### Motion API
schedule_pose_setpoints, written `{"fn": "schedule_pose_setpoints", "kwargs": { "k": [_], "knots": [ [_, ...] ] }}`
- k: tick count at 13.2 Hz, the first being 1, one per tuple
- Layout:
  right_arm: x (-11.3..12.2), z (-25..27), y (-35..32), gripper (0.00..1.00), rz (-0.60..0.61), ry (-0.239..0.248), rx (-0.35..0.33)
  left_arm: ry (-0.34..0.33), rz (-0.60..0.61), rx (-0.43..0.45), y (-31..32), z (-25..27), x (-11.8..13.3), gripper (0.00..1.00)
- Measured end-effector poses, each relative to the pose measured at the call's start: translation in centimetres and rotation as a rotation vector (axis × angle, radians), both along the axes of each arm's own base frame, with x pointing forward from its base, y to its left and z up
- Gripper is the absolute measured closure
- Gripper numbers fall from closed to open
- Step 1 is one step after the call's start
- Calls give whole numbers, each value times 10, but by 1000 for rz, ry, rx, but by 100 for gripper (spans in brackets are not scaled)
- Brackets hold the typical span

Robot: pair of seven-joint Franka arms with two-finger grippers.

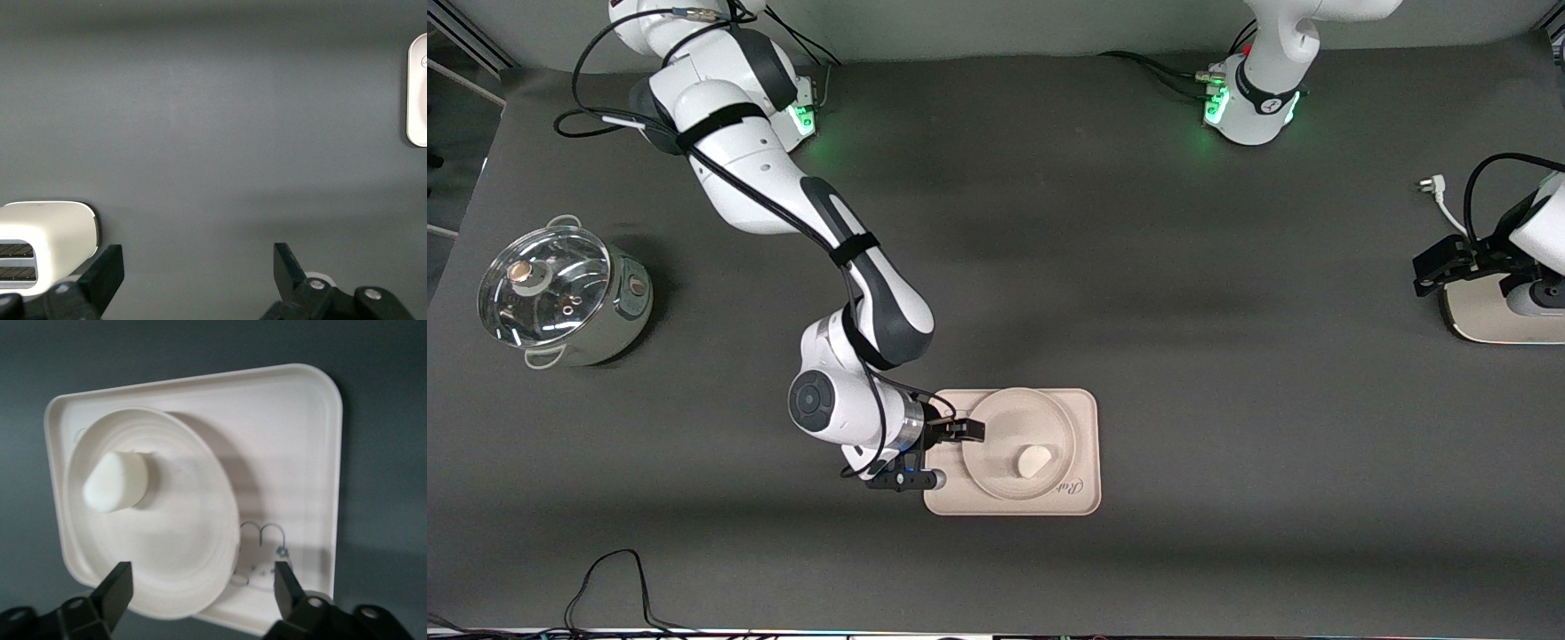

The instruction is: Place bun in plate and plate on tray

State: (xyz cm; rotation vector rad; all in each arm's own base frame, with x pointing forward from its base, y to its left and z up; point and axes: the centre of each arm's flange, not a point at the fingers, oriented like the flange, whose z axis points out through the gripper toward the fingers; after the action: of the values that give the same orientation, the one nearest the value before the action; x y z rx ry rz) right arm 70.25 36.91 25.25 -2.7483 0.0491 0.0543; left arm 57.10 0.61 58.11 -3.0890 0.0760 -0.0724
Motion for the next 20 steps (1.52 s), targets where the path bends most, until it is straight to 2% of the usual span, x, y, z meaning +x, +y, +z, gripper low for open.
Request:
{"fn": "schedule_pose_setpoints", "kwargs": {
  "k": [3,5,6,8,9,11,14,17,20],
  "knots": [
    [-7,100,-15,0,18,23,-16,-1,0,0,0,0,0,0],
    [-25,168,-40,0,32,-7,-81,-2,0,0,0,1,0,0],
    [-40,200,-58,0,36,-13,-117,-4,0,0,0,2,0,0],
    [-80,256,-109,0,25,16,-168,-8,1,0,0,6,0,0],
    [-112,292,-159,0,28,35,-226,5,3,0,1,10,-2,0],
    [-142,325,-215,0,87,32,-285,8,4,0,2,16,-3,0],
    [-145,342,-300,0,170,-11,-346,9,6,-1,2,19,-4,0],
    [-141,342,-357,0,168,-15,-373,8,6,-1,3,20,-4,0],
    [-140,343,-378,0,152,-13,-407,8,6,-1,3,20,-4,0]
  ]
}}
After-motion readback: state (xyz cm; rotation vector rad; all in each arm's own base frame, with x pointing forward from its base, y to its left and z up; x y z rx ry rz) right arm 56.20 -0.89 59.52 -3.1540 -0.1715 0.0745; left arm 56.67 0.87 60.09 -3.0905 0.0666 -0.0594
